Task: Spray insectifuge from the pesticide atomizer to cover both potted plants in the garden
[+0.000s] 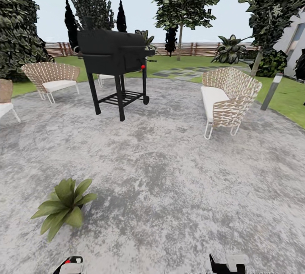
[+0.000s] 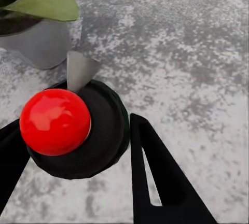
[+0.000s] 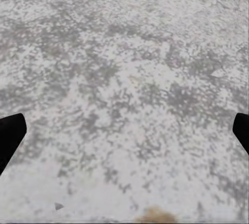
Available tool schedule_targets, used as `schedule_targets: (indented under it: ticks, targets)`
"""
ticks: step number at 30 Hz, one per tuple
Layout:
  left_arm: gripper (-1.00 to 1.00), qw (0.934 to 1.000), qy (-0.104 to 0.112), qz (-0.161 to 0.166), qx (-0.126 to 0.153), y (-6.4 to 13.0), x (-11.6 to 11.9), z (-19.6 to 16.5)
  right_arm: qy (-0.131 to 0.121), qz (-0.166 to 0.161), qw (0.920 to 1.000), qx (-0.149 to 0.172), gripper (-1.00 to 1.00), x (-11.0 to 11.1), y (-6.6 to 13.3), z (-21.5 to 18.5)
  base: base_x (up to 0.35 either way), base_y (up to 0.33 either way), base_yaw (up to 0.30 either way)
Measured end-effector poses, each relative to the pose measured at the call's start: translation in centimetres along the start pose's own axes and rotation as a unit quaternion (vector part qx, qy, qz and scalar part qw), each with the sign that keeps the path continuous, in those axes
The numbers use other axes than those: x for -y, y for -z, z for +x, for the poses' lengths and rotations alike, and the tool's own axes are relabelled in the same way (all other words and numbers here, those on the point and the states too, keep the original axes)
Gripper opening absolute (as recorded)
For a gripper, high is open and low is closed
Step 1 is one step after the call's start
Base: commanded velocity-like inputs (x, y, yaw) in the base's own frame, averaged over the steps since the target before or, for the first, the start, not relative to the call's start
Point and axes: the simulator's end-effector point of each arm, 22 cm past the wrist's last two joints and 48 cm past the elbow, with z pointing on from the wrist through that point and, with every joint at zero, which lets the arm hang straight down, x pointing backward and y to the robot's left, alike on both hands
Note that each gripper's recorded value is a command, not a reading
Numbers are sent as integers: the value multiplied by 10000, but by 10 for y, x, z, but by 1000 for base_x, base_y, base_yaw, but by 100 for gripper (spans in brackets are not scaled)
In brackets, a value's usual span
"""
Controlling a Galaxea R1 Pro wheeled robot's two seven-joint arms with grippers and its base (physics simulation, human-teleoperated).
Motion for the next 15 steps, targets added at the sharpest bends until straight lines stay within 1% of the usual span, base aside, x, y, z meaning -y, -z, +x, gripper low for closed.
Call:
schedule_targets:
  ticks: [2, 5, 15]
  targets:
    - [-100, 10000, 2, -2, 4, 0, 0, 0, 0, 0, 10000, 4, 100, 0, 0, 0, -269, 211, 268]
    - [-100, 10000, 6, -5, 12, 0, 0, -1, -1, 0, 10000, 11, 100, 0, 0, -1, -152, 263, 269]
    - [-100, 10000, 9, -7, 34, 0, -1, -3, -2, 1, 10000, 32, 100, 0, 0, -3, -18, 302, 270]
